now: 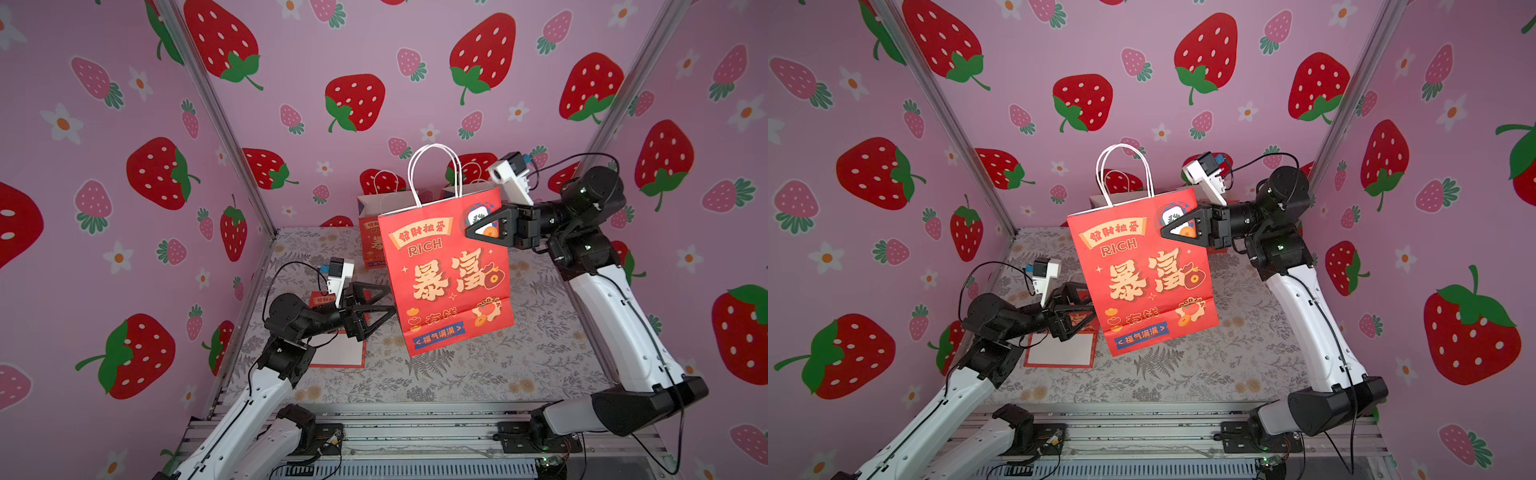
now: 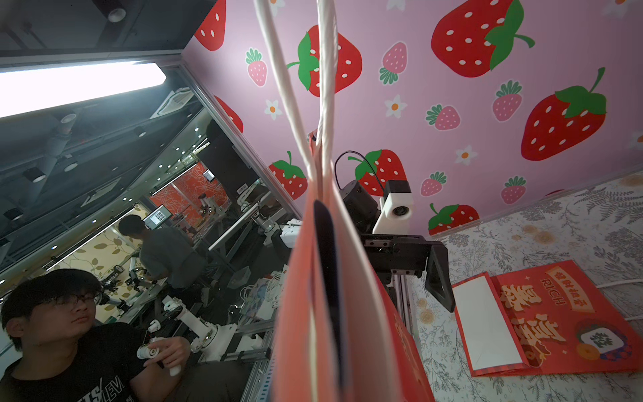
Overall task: Put away the paper bag
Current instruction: Press the paper bag.
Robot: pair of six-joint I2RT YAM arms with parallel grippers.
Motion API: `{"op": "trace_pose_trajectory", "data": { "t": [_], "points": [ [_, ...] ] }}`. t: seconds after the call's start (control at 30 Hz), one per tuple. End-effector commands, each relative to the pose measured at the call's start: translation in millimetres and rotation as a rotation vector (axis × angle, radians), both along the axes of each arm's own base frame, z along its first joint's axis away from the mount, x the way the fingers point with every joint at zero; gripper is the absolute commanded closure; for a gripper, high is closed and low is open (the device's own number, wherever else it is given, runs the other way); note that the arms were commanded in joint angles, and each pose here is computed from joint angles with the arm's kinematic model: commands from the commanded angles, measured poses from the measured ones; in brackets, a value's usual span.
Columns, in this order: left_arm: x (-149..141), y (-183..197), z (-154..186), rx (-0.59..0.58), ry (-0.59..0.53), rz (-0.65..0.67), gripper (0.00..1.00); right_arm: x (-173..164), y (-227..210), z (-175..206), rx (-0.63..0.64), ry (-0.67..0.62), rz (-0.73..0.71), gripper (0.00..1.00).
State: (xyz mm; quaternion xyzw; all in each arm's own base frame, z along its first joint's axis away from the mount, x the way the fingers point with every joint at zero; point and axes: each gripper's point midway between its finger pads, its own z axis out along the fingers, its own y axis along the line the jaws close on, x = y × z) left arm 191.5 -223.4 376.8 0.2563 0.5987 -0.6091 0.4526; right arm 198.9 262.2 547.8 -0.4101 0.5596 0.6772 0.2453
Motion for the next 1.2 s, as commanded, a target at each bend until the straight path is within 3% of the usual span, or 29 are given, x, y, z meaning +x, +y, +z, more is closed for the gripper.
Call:
{"op": "trace_pose_trajectory", "data": {
  "t": [0.0,0.1,0.43,0.67,0.73,0.77,0.83,0.9,0.97,1.17],
  "points": [
    [-11.6,-5.7,7.3,-0.015,-0.063,-0.053,0.02,-12.4,6.4,4.6,0.023,-0.023,0.012,1.0],
    [-9.9,-10.1,5.4,-0.01,-0.054,-0.064,0.1,-15.6,13.3,0.6,0.029,-0.016,0.021,1.0],
    [-12.3,-11.8,8.5,-0.013,-0.062,-0.066,0.62,0.8,19.3,-27.7,0.028,0.048,-0.085,1.0],
    [-13.8,-11.6,10.2,-0.011,-0.058,-0.069,0.9,0.0,19.1,-55.5,-0.023,0.083,-0.107,1.0],
    [-14.0,-10.5,12.1,-0.014,-0.051,-0.062,0.83,-4.0,16.7,-64.3,-0.042,0.087,-0.117,1.0],
    [-14.1,-10.1,13.6,-0.015,-0.045,-0.059,0.73,-6.3,15.4,-67.5,-0.048,0.085,-0.121,1.0],
    [-14.7,-6.9,19.5,-0.007,-0.036,-0.033,0.42,-10.6,12.7,-75.5,-0.064,0.094,-0.132,1.0],
    [-18.0,-2.2,29.4,-0.015,-0.047,-0.005,0.26,-14.9,9.9,-81.6,-0.077,0.099,-0.144,1.0],
    [-21.9,2.1,40.6,-0.039,-0.064,0.014,0.19,-18.7,7.7,-85.6,-0.082,0.101,-0.148,1.0],
    [-23.9,8.7,63.6,-0.118,-0.07,0.036,0.14,-22.0,6.1,-95.7,-0.092,0.114,-0.155,1.0]
  ]
}}
